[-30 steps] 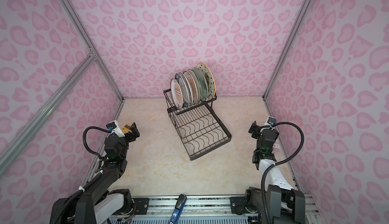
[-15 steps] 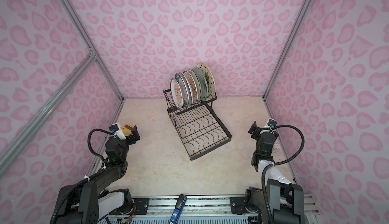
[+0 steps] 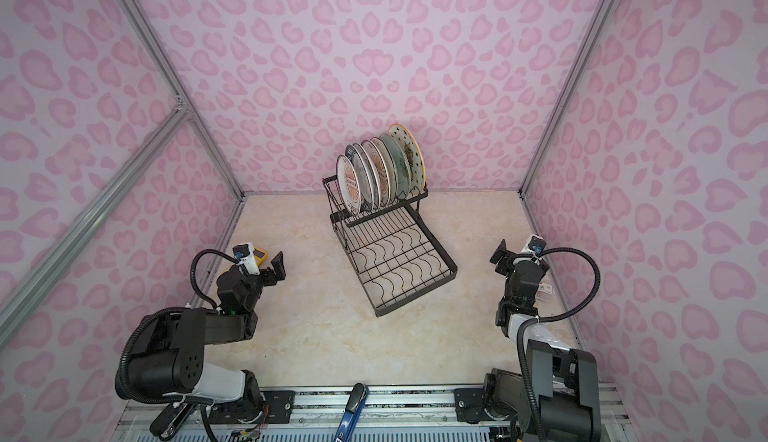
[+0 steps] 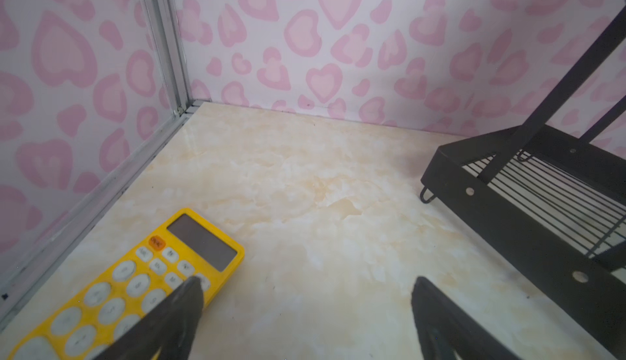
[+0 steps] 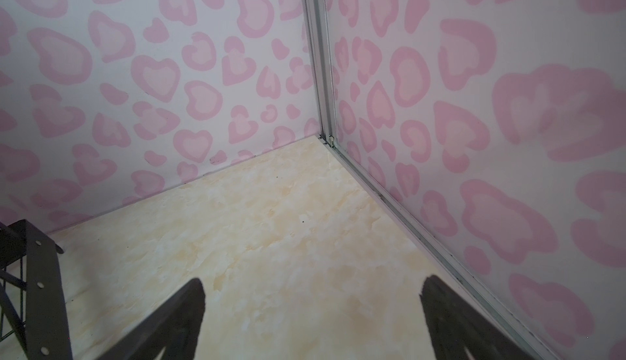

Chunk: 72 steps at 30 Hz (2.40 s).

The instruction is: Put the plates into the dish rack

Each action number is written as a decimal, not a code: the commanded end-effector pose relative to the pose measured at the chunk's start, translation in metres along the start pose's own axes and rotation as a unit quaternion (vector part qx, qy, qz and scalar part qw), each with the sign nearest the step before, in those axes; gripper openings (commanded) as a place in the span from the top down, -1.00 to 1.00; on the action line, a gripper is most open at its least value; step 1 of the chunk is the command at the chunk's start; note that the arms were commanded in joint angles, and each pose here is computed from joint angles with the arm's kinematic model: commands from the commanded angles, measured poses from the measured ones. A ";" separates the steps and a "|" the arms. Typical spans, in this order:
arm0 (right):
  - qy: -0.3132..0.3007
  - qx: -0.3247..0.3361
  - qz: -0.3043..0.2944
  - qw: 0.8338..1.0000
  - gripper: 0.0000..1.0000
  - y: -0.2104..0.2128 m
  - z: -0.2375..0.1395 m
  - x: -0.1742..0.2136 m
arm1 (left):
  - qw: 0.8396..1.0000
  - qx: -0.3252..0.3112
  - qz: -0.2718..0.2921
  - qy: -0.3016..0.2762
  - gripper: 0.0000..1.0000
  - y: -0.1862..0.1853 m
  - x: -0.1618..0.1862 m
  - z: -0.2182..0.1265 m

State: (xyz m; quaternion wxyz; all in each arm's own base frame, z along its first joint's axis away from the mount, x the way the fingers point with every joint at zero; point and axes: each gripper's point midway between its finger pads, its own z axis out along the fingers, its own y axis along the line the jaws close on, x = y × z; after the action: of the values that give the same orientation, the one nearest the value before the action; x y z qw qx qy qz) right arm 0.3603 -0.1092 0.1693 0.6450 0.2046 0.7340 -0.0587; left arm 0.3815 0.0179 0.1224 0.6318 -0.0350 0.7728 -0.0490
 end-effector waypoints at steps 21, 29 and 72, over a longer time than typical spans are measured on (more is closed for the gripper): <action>-0.031 -0.021 -0.002 0.999 -0.97 0.004 -0.015 -0.007 | 0.999 -0.018 0.029 0.019 -0.96 -0.004 0.004 0.007; -0.021 -0.036 0.002 0.999 -0.97 0.008 -0.010 0.004 | 0.999 -0.018 0.030 0.019 -0.95 -0.005 0.004 0.007; 0.038 -0.046 -0.105 0.993 -0.99 0.057 0.007 0.076 | 0.999 -0.021 0.030 0.020 -0.95 -0.004 0.004 0.007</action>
State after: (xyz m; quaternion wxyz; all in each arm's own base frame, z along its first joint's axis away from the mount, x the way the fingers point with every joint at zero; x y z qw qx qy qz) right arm 0.3818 -0.0408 0.1004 0.6074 0.0978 0.7843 -0.0792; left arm 0.3843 0.0117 0.1103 0.6072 -0.0251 0.7939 -0.0194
